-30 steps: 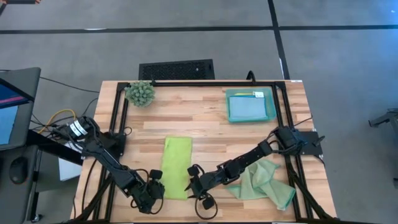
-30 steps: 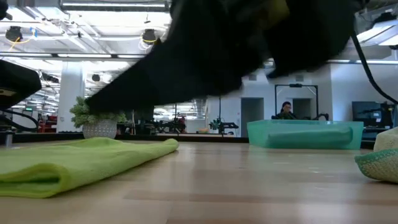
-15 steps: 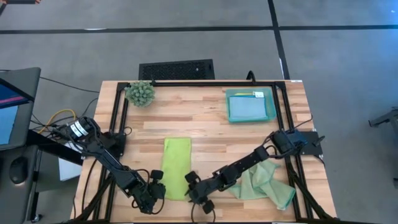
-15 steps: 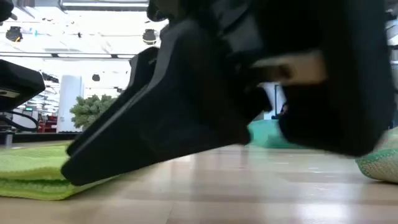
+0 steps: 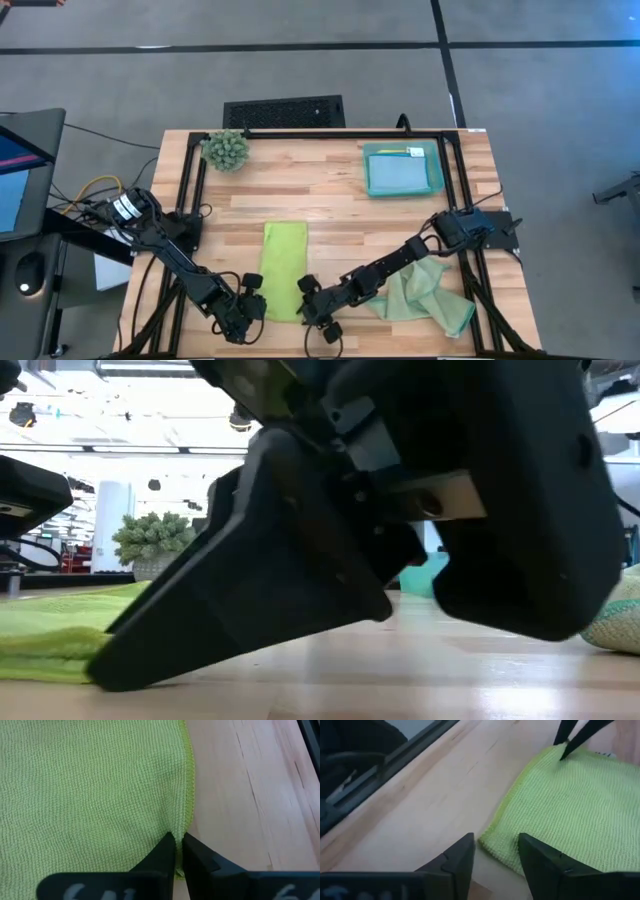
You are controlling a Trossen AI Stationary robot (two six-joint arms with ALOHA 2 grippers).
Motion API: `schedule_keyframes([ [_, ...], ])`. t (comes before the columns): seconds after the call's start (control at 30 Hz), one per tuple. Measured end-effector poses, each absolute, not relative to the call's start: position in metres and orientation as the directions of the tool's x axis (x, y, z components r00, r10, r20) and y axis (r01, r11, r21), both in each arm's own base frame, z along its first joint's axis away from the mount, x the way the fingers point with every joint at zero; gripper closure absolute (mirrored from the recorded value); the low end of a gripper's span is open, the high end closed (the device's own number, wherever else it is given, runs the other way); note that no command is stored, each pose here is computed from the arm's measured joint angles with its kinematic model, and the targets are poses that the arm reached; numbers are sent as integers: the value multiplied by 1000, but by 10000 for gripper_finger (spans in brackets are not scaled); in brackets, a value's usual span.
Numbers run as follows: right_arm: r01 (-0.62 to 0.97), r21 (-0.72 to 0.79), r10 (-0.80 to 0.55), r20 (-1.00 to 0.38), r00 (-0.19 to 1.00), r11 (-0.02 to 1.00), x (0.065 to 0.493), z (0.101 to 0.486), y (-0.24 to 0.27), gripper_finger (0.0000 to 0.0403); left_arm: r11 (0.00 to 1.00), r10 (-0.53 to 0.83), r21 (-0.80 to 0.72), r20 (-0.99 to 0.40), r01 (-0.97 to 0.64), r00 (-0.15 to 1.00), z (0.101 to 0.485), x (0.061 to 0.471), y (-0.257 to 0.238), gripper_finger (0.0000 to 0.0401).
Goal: Fold microfiber towels
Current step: Fold the green microfiber cloth
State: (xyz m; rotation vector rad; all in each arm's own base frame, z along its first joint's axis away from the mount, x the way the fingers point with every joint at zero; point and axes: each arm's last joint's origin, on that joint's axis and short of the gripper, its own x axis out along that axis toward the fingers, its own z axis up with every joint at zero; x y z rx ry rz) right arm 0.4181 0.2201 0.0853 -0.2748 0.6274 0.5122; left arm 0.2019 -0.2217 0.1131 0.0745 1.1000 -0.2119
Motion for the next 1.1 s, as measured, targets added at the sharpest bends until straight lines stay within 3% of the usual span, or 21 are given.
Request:
schedule_keyframes([
  [0.2, -491, -89, 321, -655, 684, 867, 416, 84, 219, 254, 974, -147, -51, -884, 222, 443, 113, 203, -223, 383],
  [0.57, -480, -101, 300, -665, 684, 872, 415, 87, 217, 392, 969, -196, -90, -850, 231, 489, 115, 207, -228, 390],
  [0.83, -455, -82, 286, -677, 679, 887, 408, 126, 207, 397, 971, -160, -38, -839, 237, 520, 136, 221, -237, 399],
  [1.0, -429, -51, 293, -658, 694, 902, 398, 173, 202, 399, 977, -42, 87, -815, 193, 578, 189, 234, -239, 399],
  [1.1, -410, -11, 324, -594, 737, 912, 388, 212, 201, 399, 973, -67, 92, -763, 211, 643, 233, 241, -245, 400],
])
